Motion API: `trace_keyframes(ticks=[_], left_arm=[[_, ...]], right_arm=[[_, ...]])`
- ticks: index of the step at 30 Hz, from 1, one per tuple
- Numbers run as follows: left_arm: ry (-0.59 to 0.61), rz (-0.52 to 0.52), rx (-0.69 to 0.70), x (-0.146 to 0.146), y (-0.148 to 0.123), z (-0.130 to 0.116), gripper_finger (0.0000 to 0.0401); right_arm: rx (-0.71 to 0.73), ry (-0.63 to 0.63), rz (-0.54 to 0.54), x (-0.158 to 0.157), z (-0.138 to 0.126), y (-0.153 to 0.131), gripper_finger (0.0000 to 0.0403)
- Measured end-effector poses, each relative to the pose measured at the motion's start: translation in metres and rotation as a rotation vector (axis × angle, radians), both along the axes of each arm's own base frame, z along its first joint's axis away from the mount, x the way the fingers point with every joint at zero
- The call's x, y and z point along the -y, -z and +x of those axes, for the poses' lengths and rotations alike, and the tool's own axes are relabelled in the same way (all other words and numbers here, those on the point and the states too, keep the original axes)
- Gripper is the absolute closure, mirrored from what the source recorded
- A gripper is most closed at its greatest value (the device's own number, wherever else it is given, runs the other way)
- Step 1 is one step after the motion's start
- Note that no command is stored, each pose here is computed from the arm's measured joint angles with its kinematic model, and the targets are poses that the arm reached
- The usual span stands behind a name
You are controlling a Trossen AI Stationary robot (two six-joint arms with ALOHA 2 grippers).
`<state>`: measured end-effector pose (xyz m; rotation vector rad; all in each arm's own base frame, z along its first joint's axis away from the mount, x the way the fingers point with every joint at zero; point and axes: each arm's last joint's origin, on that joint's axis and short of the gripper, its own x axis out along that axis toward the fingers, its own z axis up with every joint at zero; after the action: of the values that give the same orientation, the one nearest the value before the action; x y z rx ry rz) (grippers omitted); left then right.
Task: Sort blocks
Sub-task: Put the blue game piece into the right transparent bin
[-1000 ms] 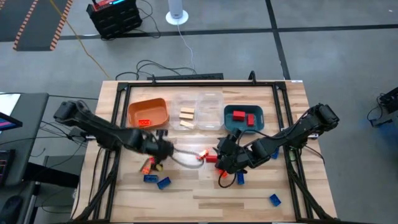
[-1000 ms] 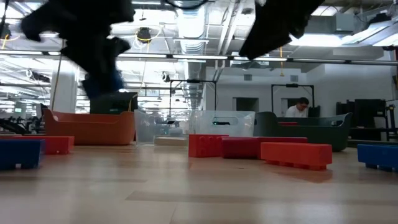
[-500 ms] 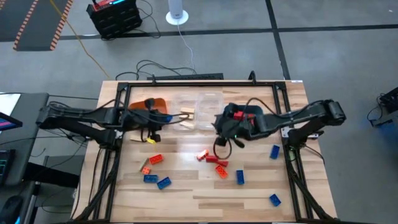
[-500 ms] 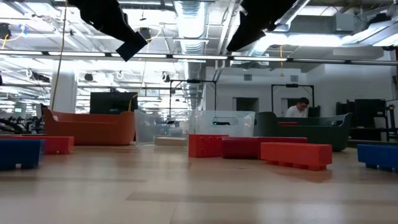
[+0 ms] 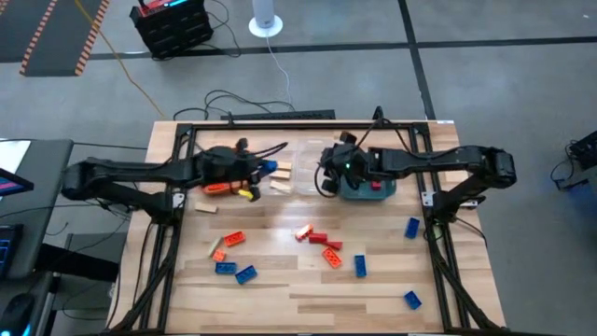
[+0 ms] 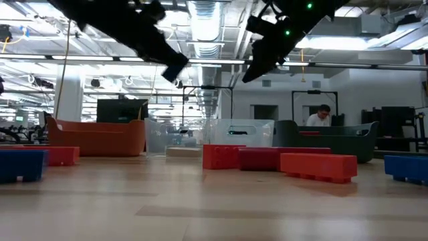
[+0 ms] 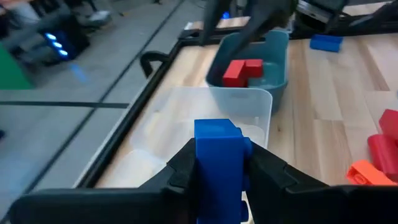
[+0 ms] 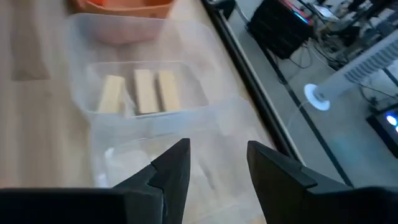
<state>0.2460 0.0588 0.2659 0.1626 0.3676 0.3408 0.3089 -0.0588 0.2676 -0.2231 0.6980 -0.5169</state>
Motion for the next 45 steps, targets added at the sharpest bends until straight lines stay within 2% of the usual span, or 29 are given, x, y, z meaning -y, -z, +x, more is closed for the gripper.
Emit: trace_keyframes(ticks=[5,13,18,22,25,30,34,38,41,45], left_arm=[[0.108,-0.070,-0.022,-0.022,0.019,0.042,0.0315],[0.220,-0.109,-0.001,-0.046,0.018,0.101,0.0314],[0.299,-0.187,-0.059,-0.057,0.042,0.123,0.0314],[0.292,-0.224,-0.133,-0.065,0.061,0.139,0.0314],[0.271,-0.276,-0.212,-0.072,0.072,0.148,0.0310],[0.265,-0.304,-0.292,-0.074,0.079,0.163,0.0263],[0.286,-0.300,-0.340,-0.070,0.070,0.166,0.0224],[0.318,-0.246,-0.344,-0.052,0.039,0.153,0.0214],[0.337,-0.186,-0.352,-0.028,0.019,0.136,0.0212],[0.362,-0.120,-0.349,0.006,0.006,0.109,0.0212]], right_arm=[[-0.008,-0.023,-0.007,0.004,0.000,0.000,0.0212],[-0.105,-0.031,0.043,-0.009,-0.006,0.008,0.0212],[-0.109,0.022,0.033,-0.030,-0.015,0.002,0.0212],[-0.058,0.030,-0.027,-0.053,-0.020,-0.008,0.0212],[-0.006,0.017,-0.009,-0.067,-0.024,-0.014,0.0212],[0.020,0.017,0.044,-0.081,-0.025,-0.013,0.0212],[-0.004,0.017,0.079,-0.092,-0.029,-0.008,0.0212],[-0.024,-0.011,0.116,-0.111,-0.036,-0.005,0.0212],[-0.021,-0.042,0.149,-0.128,-0.041,-0.004,0.0212],[-0.035,-0.067,0.195,-0.149,-0.044,0.005,0.0212]])
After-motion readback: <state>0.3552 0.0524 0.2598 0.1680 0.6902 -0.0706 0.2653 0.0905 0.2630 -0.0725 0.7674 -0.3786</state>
